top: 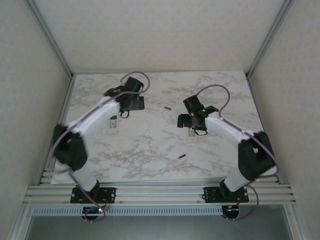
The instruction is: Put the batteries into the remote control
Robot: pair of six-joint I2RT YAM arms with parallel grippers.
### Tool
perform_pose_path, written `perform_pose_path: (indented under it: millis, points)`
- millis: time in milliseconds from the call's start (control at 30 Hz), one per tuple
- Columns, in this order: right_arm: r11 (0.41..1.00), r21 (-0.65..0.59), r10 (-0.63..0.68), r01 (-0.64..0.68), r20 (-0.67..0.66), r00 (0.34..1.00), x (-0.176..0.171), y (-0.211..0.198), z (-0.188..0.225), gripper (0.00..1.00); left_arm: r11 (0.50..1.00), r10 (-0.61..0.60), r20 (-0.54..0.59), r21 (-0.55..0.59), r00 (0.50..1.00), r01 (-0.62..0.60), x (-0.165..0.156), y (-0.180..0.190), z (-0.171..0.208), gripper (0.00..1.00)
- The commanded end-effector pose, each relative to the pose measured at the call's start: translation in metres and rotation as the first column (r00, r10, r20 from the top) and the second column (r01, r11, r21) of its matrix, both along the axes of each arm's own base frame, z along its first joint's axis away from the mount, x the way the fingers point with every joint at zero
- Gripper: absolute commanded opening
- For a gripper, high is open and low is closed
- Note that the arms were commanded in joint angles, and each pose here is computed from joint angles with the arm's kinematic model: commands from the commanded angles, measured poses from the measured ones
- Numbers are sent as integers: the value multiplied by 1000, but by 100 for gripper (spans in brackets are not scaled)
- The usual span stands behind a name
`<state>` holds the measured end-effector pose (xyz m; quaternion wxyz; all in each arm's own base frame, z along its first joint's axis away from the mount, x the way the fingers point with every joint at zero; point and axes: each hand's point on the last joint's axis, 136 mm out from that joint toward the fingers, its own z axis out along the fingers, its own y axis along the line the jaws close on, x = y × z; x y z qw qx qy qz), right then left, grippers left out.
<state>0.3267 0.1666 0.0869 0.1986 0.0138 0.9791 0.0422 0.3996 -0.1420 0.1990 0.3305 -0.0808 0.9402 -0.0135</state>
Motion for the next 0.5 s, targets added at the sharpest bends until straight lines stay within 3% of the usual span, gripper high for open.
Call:
perform_pose_path:
  millis: [0, 133, 367, 467]
  points:
    - [987, -161, 5, -18, -78, 997, 4, -18, -26, 91, 944, -55, 190, -311, 980, 113, -24, -25, 59, 100]
    - [974, -222, 13, -46, -148, 989, 11, -25, -57, 90, 895, -46, 241, -421, 969, 147, -61, -20, 69, 100]
    - [996, 22, 92, -89, -201, 975, -3, 12, -71, 64, 873, -18, 190, -476, 982, 108, -87, -11, 40, 100]
    - [993, 65, 105, -94, -195, 975, -7, 18, -67, 56, 830, -40, 186, -541, 982, 136, -88, -24, 36, 99]
